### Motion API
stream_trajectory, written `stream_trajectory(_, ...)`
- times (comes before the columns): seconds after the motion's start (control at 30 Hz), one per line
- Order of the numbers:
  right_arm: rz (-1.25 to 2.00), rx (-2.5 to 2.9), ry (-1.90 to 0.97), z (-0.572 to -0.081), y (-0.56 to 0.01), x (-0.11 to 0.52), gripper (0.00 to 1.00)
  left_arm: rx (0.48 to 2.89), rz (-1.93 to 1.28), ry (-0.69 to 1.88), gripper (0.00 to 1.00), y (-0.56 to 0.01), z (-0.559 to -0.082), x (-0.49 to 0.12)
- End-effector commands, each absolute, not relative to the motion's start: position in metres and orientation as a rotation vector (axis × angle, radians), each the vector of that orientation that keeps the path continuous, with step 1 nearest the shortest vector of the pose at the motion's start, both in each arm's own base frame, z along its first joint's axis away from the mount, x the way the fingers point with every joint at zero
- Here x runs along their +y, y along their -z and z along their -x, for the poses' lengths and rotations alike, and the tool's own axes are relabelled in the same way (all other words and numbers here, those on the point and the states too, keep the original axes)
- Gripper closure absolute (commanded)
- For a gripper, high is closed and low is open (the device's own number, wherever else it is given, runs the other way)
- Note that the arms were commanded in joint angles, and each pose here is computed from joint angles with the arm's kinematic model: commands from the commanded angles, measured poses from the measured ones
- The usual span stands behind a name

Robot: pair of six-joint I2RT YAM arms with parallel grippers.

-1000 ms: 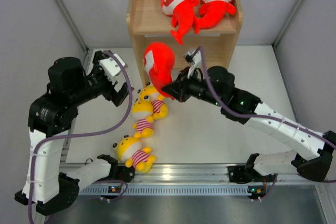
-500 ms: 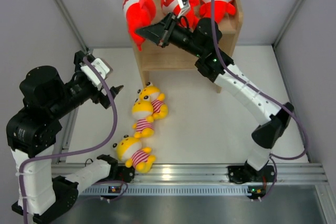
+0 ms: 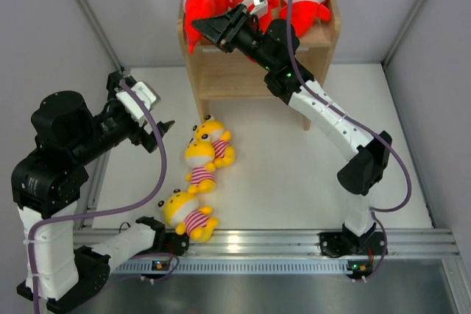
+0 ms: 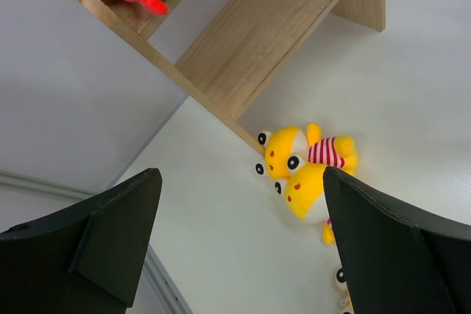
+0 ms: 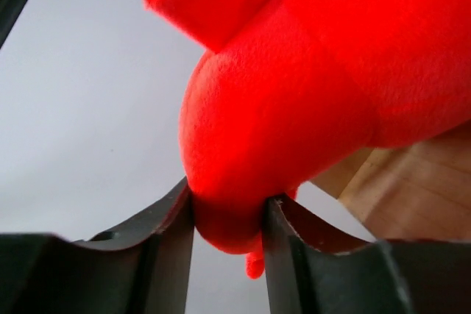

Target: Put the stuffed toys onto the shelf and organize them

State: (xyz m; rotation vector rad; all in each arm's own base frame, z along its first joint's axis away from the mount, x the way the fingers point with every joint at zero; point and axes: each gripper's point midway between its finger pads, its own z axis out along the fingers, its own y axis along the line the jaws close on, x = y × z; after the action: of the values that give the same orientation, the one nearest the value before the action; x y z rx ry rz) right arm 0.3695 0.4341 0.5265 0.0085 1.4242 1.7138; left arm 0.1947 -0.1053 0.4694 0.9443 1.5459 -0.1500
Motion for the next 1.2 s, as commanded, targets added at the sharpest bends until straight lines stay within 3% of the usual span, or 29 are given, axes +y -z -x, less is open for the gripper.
stream_trajectory(0.0,-0.060,1.341,-1.720,-0.378,-0.549,0.422,0.59,1.543,-0.967,0.164,0.03,-0.467,-0.191,-0.107)
stream_trajectory(0.1,-0.085,1.372,-1.681,-0.381,-0.542,0.418,0.38,1.544,-0.965,0.165,0.03,-0.466,-0.190,-0.107)
stream_trajectory(0.37,-0.079,1.359,-1.588,-0.350,-0.548,0.388,0.18,1.549,-0.986,0.184,0.03,-0.463,-0.192,-0.111)
stream_trajectory(0.63,-0.117,1.374,-1.491,-0.338,-0.544,0.369,0.16,1.546,-1.024,0.233,0.04,-0.460,-0.197,-0.122)
stream_trajectory(0.73,-0.142,1.393,-1.473,-0.343,-0.536,0.369,0.31,1.536,-1.030,0.247,0.03,-0.461,-0.194,-0.124)
stream_trajectory(0.77,-0.157,1.401,-1.472,-0.347,-0.533,0.370,0.49,1.536,-1.029,0.248,0.03,-0.462,-0.193,-0.124)
stream_trajectory(0.87,-0.196,1.422,-1.507,-0.356,-0.525,0.380,0.81,1.540,-1.025,0.245,0.03,-0.461,-0.194,-0.123)
stream_trajectory(1.07,-0.277,1.448,-1.581,-0.381,-0.522,0.404,0.97,1.533,-1.020,0.238,0.03,-0.463,-0.191,-0.121)
stream_trajectory(1.17,-0.301,1.468,-1.594,-0.393,-0.514,0.416,0.98,1.530,-1.020,0.235,0.03,-0.463,-0.190,-0.120)
